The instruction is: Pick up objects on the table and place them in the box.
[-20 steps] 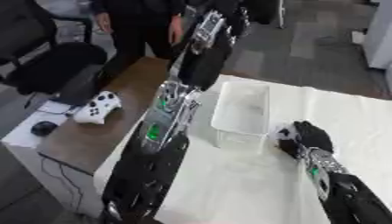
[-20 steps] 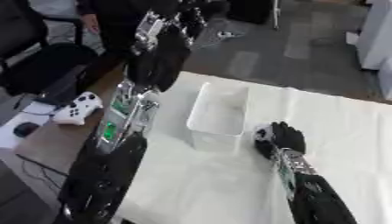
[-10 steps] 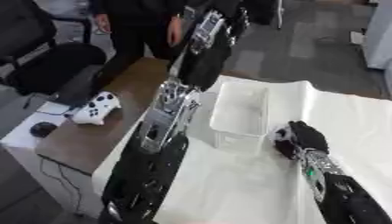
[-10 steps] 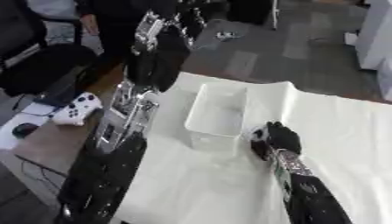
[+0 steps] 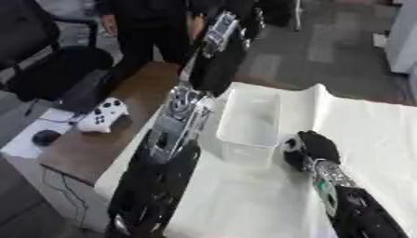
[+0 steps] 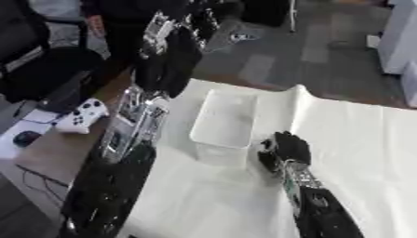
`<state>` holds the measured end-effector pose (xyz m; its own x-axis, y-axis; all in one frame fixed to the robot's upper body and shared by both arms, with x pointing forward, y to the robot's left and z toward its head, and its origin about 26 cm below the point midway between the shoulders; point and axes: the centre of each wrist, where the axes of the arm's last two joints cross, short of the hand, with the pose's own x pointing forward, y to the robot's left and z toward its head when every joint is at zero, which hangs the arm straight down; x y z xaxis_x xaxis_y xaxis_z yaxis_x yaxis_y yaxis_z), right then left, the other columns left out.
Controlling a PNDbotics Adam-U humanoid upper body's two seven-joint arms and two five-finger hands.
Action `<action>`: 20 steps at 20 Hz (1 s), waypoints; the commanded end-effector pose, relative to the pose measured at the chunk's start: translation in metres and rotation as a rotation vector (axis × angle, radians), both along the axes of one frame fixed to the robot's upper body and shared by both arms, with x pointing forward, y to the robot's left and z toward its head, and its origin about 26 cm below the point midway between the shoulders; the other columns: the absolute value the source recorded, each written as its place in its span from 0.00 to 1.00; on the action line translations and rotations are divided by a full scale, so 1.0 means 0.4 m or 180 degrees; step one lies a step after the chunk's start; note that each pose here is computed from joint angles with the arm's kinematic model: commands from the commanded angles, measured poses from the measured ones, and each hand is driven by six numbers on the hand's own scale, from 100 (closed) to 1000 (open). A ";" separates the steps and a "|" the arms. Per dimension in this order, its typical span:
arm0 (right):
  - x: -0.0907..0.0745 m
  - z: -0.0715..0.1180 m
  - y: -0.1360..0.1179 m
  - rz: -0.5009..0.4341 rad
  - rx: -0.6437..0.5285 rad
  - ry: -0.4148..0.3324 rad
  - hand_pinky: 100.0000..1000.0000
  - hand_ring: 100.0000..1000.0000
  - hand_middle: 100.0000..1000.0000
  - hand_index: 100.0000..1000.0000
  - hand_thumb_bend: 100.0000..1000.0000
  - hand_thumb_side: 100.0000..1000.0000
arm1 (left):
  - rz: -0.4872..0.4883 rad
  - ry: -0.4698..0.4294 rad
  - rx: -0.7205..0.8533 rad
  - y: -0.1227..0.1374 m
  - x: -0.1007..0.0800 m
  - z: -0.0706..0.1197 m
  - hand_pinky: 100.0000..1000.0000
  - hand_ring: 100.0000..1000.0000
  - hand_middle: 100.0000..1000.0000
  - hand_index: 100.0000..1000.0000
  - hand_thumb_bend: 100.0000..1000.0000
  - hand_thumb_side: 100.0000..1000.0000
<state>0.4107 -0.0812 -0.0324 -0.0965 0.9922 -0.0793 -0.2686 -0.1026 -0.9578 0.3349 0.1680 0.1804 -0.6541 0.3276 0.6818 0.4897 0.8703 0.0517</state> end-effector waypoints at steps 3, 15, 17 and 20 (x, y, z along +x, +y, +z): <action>-0.047 -0.059 0.020 0.0115 -0.0362 -0.0211 0.00 0.00 0.00 0.04 0.28 0.18 | -0.0031 -0.0092 -0.0031 -0.005 -0.004 0.024 0.99 0.78 0.84 0.95 0.01 0.81; -0.043 -0.047 0.024 -0.0007 -0.0622 -0.0654 0.00 0.00 0.00 0.01 0.41 0.00 | -0.0027 -0.0088 -0.0030 -0.005 -0.004 0.022 0.99 0.78 0.84 0.95 0.01 0.81; -0.037 -0.036 0.024 -0.0029 -0.0590 -0.0692 0.00 0.00 0.00 0.01 0.41 0.00 | -0.0028 -0.0086 -0.0029 -0.005 -0.004 0.022 0.99 0.78 0.84 0.95 0.01 0.81; -0.022 -0.011 0.019 -0.0087 -0.0519 -0.0798 0.00 0.00 0.00 0.01 0.40 0.00 | -0.0026 -0.0083 -0.0032 -0.005 -0.004 0.021 0.99 0.78 0.84 0.95 0.01 0.81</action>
<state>0.4008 -0.0705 -0.0375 -0.0393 0.9651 -0.2591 -0.0276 -0.2602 -0.9652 0.3345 0.1680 0.1812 -0.6550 0.3309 0.6793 0.4915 0.8694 0.0505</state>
